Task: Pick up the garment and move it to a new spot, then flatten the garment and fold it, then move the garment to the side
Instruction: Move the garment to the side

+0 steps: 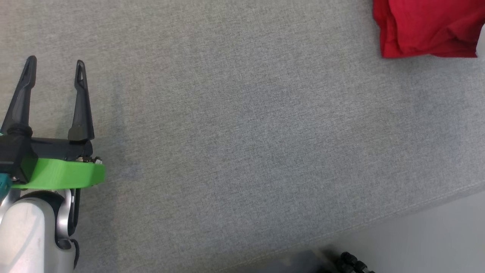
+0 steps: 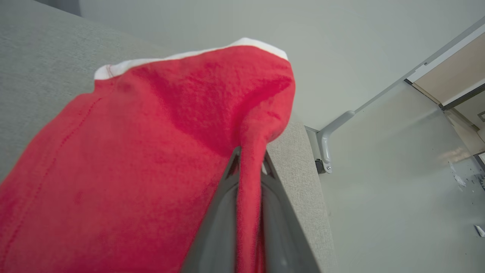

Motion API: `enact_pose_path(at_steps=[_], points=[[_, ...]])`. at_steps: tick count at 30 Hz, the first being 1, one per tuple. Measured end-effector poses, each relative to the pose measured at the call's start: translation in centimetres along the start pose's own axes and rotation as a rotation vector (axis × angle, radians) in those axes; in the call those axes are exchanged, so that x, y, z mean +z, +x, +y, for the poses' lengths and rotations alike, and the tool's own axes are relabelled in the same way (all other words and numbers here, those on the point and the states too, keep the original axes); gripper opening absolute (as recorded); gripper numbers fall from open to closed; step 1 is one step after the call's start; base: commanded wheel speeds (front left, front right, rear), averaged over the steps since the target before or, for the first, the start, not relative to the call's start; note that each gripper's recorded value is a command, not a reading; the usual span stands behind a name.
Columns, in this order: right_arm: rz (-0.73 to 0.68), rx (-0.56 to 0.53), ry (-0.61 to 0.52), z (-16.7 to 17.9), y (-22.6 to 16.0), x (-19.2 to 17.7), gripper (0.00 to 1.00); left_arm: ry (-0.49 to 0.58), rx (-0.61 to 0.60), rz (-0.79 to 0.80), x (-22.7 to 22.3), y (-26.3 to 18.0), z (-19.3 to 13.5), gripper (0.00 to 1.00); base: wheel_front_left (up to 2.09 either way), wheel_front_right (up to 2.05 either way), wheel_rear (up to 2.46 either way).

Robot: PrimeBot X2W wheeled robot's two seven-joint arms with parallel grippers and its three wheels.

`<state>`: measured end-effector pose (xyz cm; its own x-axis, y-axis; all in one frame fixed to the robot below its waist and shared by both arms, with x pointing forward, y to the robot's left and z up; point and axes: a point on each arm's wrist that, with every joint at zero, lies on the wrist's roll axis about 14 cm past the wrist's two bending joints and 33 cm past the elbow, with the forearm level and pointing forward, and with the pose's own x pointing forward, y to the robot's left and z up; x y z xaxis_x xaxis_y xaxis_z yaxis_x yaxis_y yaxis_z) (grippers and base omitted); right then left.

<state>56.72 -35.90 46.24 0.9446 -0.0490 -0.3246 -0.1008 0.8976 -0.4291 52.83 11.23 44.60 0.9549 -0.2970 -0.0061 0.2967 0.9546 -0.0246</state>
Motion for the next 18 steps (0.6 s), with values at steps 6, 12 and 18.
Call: enact_pose_path(at_steps=[6,12,18], points=[[0.052,-0.045,-0.040,-2.7,0.4,-0.8,0.00,-0.017,-0.030,0.017,-1.3,0.8,-0.9,1.00,0.00,0.00,0.00],[0.089,-0.075,-0.052,-4.0,0.9,-1.7,0.00,-0.023,-0.037,0.034,-2.2,0.9,-1.0,1.00,0.00,0.00,0.00],[0.120,-0.101,-0.058,-4.8,1.2,-2.7,0.00,-0.019,-0.030,0.033,-2.3,0.9,-0.7,1.00,0.00,0.00,0.00]])
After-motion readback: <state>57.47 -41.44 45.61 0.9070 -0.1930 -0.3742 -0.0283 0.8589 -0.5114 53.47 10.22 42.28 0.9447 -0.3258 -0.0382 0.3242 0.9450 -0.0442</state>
